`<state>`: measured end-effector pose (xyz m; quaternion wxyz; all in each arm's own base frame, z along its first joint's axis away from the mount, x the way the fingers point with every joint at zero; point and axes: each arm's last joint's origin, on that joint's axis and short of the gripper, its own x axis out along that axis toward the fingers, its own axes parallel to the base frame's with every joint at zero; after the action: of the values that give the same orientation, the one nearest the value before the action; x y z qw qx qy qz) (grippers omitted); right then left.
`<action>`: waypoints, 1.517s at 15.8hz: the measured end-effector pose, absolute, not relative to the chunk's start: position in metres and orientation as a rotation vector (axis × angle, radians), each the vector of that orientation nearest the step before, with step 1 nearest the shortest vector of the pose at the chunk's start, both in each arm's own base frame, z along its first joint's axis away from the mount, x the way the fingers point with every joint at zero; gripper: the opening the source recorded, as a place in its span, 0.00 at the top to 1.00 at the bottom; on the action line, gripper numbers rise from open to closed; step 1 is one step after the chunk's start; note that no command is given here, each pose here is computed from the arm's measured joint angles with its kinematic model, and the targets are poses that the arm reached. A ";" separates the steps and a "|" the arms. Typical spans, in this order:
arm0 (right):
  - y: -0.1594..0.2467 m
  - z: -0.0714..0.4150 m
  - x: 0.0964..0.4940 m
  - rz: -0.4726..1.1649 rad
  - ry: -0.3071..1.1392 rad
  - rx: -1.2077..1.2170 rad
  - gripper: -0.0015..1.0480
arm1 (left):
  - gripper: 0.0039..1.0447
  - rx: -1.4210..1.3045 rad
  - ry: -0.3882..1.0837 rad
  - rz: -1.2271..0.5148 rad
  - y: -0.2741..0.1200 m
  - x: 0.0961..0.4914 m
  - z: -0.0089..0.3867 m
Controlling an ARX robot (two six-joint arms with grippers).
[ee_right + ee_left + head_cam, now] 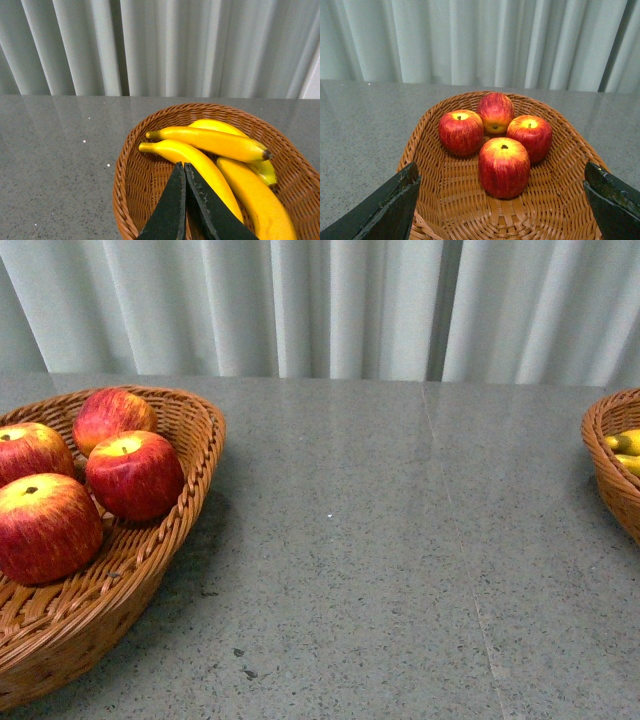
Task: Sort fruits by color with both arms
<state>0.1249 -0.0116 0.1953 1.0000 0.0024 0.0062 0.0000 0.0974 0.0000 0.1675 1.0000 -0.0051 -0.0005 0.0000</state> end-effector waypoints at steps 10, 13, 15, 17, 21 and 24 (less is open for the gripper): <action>0.000 0.179 0.112 0.000 -0.004 0.002 0.98 | 0.06 -0.010 -0.001 0.000 0.000 0.097 0.167; 0.000 0.170 0.108 0.000 -0.006 0.002 0.98 | 0.06 -0.010 -0.001 0.001 0.000 0.097 0.167; 0.000 0.164 0.100 0.002 0.037 0.002 0.98 | 0.06 -0.010 -0.001 0.000 0.000 0.097 0.167; 0.000 0.166 0.097 0.000 0.004 0.002 0.98 | 0.06 -0.010 -0.002 0.000 0.000 0.097 0.168; 0.000 0.167 0.097 0.000 -0.004 0.002 0.98 | 0.06 -0.010 -0.001 0.000 0.000 0.097 0.168; 0.000 0.167 0.097 0.000 -0.004 0.001 0.83 | 0.06 -0.010 -0.001 0.000 0.000 0.097 0.168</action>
<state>0.0972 0.0000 0.1671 1.0000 0.0005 -0.0020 0.0000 0.0974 0.0000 0.1675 1.0000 -0.0051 -0.0007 0.0002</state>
